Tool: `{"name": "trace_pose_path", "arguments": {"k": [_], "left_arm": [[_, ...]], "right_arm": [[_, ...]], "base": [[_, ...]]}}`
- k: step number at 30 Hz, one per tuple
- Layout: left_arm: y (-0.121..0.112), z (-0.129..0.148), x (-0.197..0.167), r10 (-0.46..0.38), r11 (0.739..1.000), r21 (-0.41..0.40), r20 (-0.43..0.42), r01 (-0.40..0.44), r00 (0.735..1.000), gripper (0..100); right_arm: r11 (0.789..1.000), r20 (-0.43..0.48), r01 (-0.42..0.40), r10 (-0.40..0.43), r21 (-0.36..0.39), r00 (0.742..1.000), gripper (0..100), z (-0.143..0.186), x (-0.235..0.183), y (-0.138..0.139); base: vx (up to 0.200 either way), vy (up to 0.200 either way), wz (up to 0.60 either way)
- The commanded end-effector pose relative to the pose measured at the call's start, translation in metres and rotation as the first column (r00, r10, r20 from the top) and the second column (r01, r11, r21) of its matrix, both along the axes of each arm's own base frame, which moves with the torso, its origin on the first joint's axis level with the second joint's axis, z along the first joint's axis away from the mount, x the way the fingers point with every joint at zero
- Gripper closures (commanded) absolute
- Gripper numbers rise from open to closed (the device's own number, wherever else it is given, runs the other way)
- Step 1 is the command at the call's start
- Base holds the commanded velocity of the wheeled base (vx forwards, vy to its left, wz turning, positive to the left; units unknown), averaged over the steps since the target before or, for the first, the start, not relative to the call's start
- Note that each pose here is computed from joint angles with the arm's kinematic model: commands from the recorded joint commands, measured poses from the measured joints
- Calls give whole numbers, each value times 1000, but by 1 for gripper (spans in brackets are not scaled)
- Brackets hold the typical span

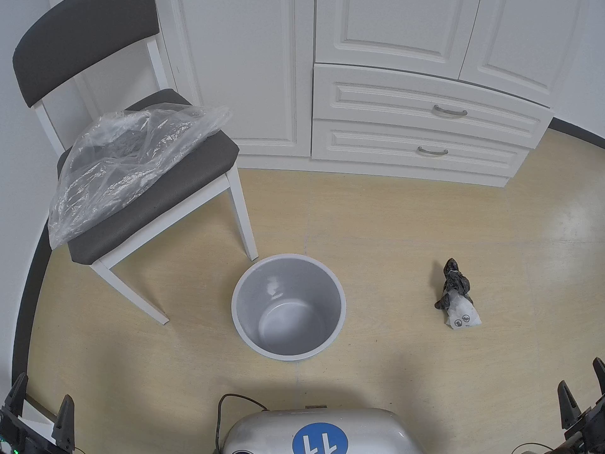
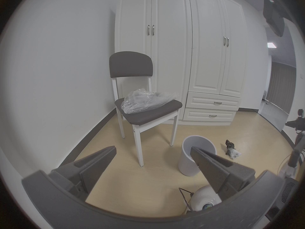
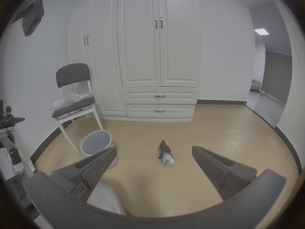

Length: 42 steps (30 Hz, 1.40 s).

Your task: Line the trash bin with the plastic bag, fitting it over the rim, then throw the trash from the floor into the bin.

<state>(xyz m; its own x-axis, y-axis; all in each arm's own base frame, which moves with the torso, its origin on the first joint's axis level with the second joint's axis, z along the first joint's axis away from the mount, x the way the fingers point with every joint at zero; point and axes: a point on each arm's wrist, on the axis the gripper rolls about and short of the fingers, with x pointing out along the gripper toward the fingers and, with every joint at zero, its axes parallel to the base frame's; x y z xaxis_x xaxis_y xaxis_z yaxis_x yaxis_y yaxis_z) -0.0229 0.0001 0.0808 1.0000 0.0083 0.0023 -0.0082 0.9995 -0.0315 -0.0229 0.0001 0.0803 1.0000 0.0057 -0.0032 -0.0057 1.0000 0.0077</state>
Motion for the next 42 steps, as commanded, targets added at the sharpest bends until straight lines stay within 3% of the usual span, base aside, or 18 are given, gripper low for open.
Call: {"name": "trace_pose_path", "arguments": {"k": [1,16,19,23,27,30,32,34,36,39,42], "left_arm": [[0,-5,0,2,1000,-2,-1,-2,1000,0],[0,-5,0,-4,1000,15,-2,4,1000,0],[-1,-5,0,-39,996,82,0,39,999,0],[-1,-5,0,-56,993,102,1,55,998,0],[-1,-5,0,-56,994,99,1,55,998,0],[-1,-5,0,-48,996,72,2,48,999,0],[-1,6,-2,-41,999,-5,73,41,997,0],[-1,44,-14,-55,991,-105,264,85,963,0],[-1,62,-20,-80,986,-113,307,120,948,0],[-1,72,-21,-116,988,-71,252,138,961,0],[-1,61,-17,-123,991,-29,155,129,980,0]], "right_arm": [[1000,2,0,0,0,1000,0,-4,0,0],[1000,0,-2,2,0,1000,0,-5,0,0],[999,-1,-8,8,-51,1000,0,-5,0,0],[995,-2,-25,25,-95,1000,0,-5,0,1],[996,-1,-24,24,-90,1000,0,-5,0,1],[999,11,-20,20,-43,1000,0,-4,0,1],[998,87,-25,20,55,996,0,9,-3,0],[984,218,-65,28,168,976,0,37,-12,1],[984,238,-70,31,161,971,0,48,-17,1],[995,201,-60,43,80,979,0,49,-20,1],[994,134,-86,77,62,988,0,41,-17,2]], "base": [[0,0,0],[0,0,0],[0,0,0],[0,0,0],[0,0,0],[0,0,0],[0,0,0],[0,0,0],[0,0,0],[0,0,0],[0,0,0]]}}
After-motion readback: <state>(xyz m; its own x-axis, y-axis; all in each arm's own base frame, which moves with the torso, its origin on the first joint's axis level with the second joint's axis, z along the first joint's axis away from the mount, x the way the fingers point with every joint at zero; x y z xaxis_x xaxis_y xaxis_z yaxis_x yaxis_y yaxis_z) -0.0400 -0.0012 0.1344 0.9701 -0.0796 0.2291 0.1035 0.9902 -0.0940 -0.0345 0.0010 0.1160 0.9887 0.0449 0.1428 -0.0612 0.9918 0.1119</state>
